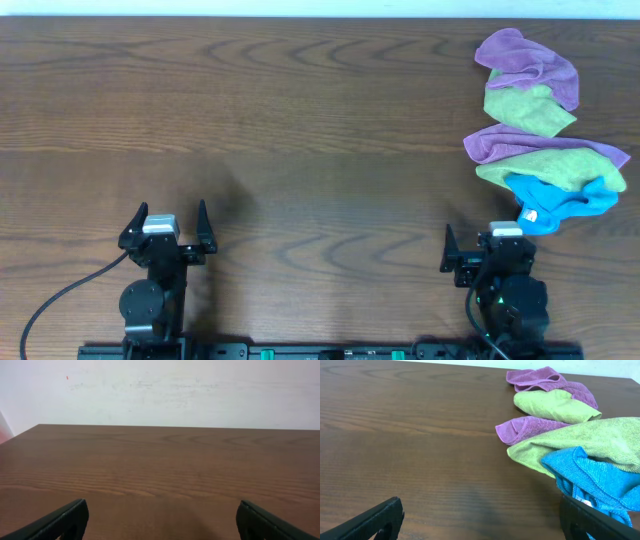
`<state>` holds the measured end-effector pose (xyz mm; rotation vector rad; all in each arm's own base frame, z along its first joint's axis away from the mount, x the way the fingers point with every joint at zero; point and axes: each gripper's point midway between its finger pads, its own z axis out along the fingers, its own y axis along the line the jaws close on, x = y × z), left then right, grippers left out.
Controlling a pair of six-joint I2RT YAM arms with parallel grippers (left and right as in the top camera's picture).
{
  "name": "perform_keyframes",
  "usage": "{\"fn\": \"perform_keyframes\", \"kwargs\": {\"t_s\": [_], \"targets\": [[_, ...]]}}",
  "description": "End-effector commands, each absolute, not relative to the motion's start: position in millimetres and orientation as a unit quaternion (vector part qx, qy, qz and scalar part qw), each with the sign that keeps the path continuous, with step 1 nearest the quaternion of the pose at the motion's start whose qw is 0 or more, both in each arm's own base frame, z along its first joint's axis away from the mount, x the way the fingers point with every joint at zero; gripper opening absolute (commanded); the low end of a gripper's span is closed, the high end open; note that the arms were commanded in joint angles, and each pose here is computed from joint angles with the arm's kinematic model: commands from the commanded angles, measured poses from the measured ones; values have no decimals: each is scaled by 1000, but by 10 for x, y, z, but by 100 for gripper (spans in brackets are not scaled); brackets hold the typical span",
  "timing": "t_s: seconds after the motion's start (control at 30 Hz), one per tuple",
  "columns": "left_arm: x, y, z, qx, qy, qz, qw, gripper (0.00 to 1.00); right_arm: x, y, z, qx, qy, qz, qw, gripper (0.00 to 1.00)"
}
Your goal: Fold the cloth
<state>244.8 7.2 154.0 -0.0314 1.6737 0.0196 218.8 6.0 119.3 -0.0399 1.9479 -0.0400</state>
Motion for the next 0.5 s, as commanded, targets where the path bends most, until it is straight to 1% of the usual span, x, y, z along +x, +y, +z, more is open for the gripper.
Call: {"fn": "perform_keyframes", "kwargs": {"t_s": [0.0, 0.37, 0.47], "targets": [[2433, 135, 1352, -20, 762, 26, 647, 95, 2187, 66, 1171, -9, 827, -9, 562, 99], [2433, 135, 1351, -20, 762, 26, 647, 96, 2193, 66, 1186, -8, 825, -9, 565, 99], [2433, 135, 1352, -20, 762, 26, 647, 95, 2260, 120, 1384, 8, 800, 21, 599, 99]]}}
